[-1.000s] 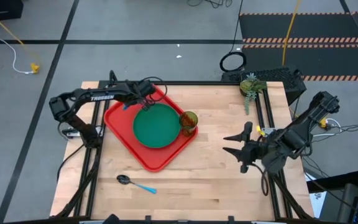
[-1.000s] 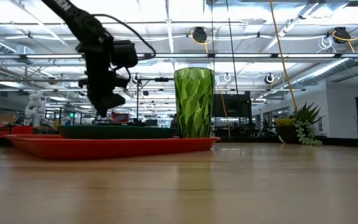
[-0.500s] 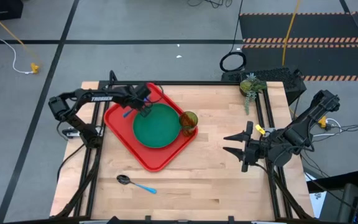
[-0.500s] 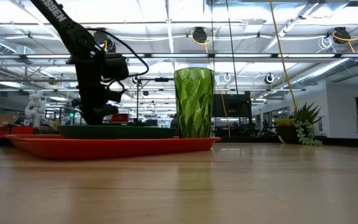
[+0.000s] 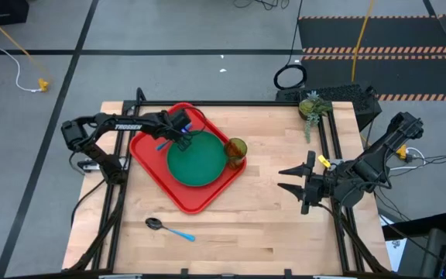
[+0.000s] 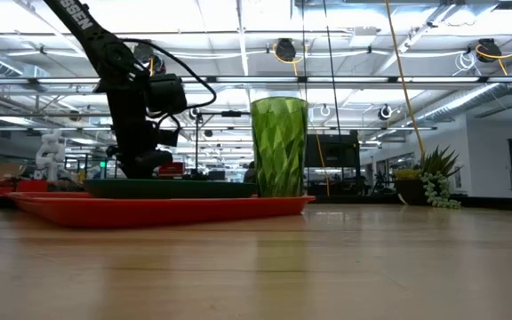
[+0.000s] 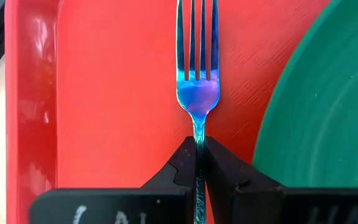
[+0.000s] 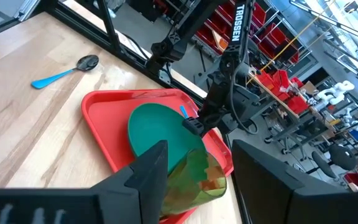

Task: Pick and place plate/cup/fork/spoon on tray
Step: Put the purple fork on the red serving tray to the top right of the green plate

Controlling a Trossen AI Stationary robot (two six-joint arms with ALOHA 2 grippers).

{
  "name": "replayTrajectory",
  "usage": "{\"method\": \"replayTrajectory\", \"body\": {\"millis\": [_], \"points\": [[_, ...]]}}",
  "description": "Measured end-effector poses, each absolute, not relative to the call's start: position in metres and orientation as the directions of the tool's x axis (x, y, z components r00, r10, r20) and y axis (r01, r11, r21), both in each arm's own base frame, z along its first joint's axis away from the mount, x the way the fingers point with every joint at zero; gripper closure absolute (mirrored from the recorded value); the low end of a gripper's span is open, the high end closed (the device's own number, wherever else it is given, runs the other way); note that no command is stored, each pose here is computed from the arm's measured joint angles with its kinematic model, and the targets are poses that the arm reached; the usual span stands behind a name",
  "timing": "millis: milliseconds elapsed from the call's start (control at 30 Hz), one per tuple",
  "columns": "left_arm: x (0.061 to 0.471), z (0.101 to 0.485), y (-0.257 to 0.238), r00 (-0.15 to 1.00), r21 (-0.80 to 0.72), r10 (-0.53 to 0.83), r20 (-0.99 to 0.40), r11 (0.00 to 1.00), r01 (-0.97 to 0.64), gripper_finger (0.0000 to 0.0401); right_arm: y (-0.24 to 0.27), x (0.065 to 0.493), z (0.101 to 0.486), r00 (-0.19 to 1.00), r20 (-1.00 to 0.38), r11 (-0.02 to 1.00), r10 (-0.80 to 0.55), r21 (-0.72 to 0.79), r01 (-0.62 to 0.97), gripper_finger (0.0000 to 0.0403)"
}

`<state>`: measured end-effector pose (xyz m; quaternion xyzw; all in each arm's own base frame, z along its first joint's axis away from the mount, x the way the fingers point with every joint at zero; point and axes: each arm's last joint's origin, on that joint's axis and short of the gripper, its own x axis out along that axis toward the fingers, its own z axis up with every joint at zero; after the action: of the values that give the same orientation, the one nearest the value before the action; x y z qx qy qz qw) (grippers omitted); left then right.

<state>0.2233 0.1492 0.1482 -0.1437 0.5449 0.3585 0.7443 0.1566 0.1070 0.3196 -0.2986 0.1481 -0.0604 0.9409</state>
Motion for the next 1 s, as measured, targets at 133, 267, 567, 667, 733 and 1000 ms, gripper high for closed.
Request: {"method": "replayTrajectory", "body": {"millis": [133,267,567,667,733,1000], "points": [[0.223,0.148,0.149,0.147,0.178,0.377,-0.914,0.7,-0.692,0.0376,0.107,0.157,0.32,0.949,-0.243,0.814,-0.202,-0.58,0.025,0.0232],[0.223,0.148,0.149,0.147,0.178,0.378,-0.914,0.7,-0.692,0.0359,0.107,0.157,0.32,0.949,-0.243,0.815,-0.202,-0.579,0.025,0.0232],[0.223,0.148,0.149,0.145,0.184,0.38,-0.913,0.703,-0.687,0.0344,0.107,0.157,0.32,0.949,-0.243,0.815,-0.201,-0.58,0.025,0.0232],[0.223,0.148,0.15,0.132,0.204,0.396,-0.908,0.697,-0.688,0.0344,0.107,0.157,0.32,0.949,-0.243,0.814,-0.201,-0.58,0.024,0.0232],[0.222,0.148,0.15,0.13,0.208,0.399,-0.908,0.698,-0.685,0.0344,0.107,0.157,0.32,0.949,-0.243,0.815,-0.201,-0.58,0.025,0.0232],[0.218,0.159,0.147,0.14,0.203,0.405,-0.903,0.691,-0.694,0.0343,0.107,0.157,0.32,0.949,-0.243,0.813,-0.201,-0.581,0.024,0.0232]]}}
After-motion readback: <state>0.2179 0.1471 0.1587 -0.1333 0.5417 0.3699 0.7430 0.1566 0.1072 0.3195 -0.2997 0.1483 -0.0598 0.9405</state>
